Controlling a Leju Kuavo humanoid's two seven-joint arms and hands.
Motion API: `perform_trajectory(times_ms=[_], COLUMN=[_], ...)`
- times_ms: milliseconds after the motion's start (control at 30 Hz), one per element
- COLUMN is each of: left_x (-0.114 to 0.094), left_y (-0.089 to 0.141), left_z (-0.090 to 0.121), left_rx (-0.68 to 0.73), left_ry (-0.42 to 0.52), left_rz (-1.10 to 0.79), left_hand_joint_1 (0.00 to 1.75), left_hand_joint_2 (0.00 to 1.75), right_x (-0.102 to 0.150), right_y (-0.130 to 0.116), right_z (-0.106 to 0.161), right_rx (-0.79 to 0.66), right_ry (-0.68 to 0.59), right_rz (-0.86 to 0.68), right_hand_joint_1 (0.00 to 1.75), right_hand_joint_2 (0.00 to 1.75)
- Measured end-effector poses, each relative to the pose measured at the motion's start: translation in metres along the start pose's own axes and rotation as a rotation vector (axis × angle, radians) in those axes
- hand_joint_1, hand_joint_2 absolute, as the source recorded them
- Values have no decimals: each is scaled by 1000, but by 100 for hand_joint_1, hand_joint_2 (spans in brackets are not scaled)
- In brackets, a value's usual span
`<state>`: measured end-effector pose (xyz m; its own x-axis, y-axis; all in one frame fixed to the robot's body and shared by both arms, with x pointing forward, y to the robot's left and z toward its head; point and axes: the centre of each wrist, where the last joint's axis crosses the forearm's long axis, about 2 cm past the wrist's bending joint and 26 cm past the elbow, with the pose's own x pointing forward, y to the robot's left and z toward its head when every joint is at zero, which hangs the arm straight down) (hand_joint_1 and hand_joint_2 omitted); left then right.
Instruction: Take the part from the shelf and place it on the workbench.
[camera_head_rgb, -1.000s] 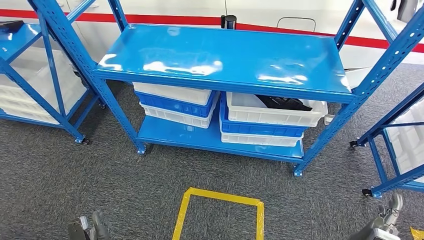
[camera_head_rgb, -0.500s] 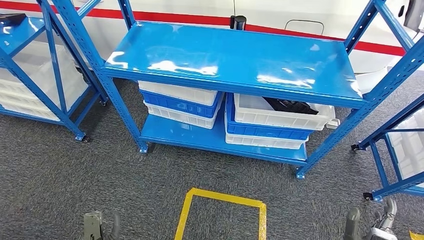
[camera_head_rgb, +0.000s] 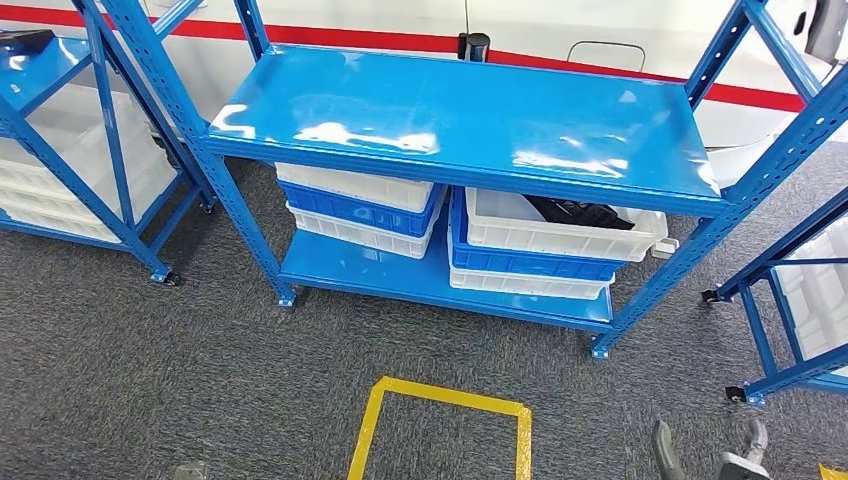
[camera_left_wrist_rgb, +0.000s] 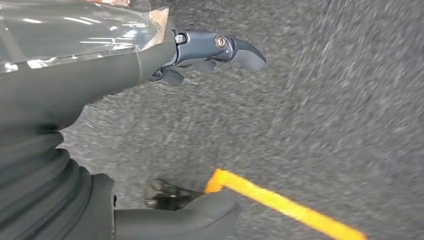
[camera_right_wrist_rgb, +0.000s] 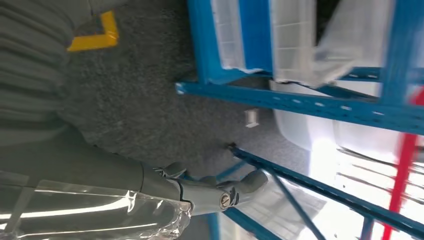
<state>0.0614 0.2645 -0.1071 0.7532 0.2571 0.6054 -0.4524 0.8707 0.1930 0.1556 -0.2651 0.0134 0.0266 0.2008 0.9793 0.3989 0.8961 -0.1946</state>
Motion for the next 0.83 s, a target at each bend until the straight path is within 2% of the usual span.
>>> perform_trajectory(times_ms=[100,433,833], left_x=[-5,-21,-32], left_y=[4,23,38], left_z=[2,5,9], left_rx=[-24,-129,-252], left_ry=[26,141,260], left_rz=[-28,-114,-212], left_hand_joint_1=[0,0,0], left_hand_joint_2=[0,0,0], right_x=[-14,-60,-102], right_y=[2,3,-18], right_z=[8,43,91], right_rx=[35,202,368], right_ry=[91,462,887], right_rz=[3,-20,10], right_hand_joint_1=[0,0,0], right_hand_joint_2=[0,0,0])
